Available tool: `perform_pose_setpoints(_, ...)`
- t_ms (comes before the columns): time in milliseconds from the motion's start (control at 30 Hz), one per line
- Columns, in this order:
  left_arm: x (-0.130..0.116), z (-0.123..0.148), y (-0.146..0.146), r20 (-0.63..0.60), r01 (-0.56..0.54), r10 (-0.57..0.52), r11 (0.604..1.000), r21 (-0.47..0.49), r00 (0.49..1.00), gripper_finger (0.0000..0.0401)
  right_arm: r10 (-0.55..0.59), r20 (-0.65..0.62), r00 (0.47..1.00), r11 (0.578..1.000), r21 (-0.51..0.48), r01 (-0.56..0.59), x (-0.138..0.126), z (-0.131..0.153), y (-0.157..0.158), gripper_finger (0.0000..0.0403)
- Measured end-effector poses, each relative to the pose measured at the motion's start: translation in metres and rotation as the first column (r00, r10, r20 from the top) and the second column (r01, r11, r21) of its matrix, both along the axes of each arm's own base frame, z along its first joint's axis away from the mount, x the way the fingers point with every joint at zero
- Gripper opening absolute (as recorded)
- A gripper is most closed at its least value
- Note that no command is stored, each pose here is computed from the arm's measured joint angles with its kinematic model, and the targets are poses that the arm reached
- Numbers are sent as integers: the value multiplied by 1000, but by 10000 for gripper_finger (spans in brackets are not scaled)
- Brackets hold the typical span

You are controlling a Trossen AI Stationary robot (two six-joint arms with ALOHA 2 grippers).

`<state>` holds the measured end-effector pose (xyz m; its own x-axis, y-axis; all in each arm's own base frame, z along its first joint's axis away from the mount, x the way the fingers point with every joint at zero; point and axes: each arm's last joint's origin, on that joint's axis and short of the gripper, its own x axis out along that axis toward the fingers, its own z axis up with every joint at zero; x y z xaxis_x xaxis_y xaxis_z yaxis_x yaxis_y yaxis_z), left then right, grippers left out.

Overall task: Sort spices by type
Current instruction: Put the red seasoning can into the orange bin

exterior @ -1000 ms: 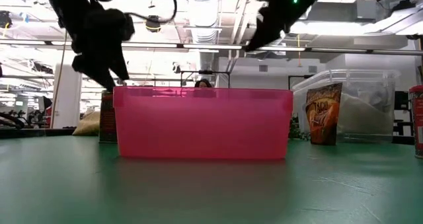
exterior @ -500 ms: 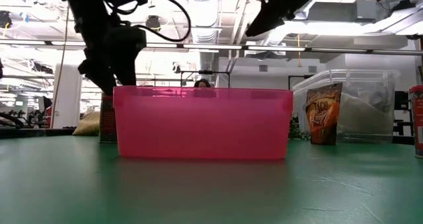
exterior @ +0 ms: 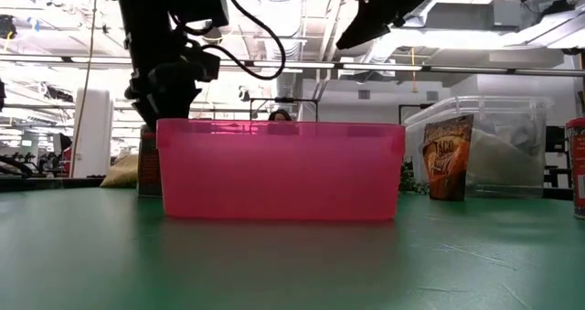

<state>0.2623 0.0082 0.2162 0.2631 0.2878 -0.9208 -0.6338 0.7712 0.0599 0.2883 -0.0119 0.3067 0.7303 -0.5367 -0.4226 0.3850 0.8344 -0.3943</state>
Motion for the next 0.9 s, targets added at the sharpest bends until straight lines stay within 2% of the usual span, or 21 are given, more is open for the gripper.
perform_pose_setpoints(300, -2, 0, 2, -35, 81, -82, 996, -27, 996, 210, 3, 4, 1000, 1000, -1, -3, 0, 0, 0, 235)
perform_pose_setpoints(567, -6, 3, 1, -77, 138, -144, 988, -72, 987, 209, 7, -16, 1000, 1000, 1, -7, -1, -1, 1, 235)
perform_pose_setpoints(667, -9, 15, 0, -100, 156, -164, 984, -82, 981, 209, 7, -16, 1000, 1000, 1, -7, -1, -1, 1, 235)
perform_pose_setpoints(900, -5, 53, 1, -48, 193, -195, 980, -48, 980, 209, 7, -17, 1000, 1000, 2, -7, -1, -1, 1, 235)
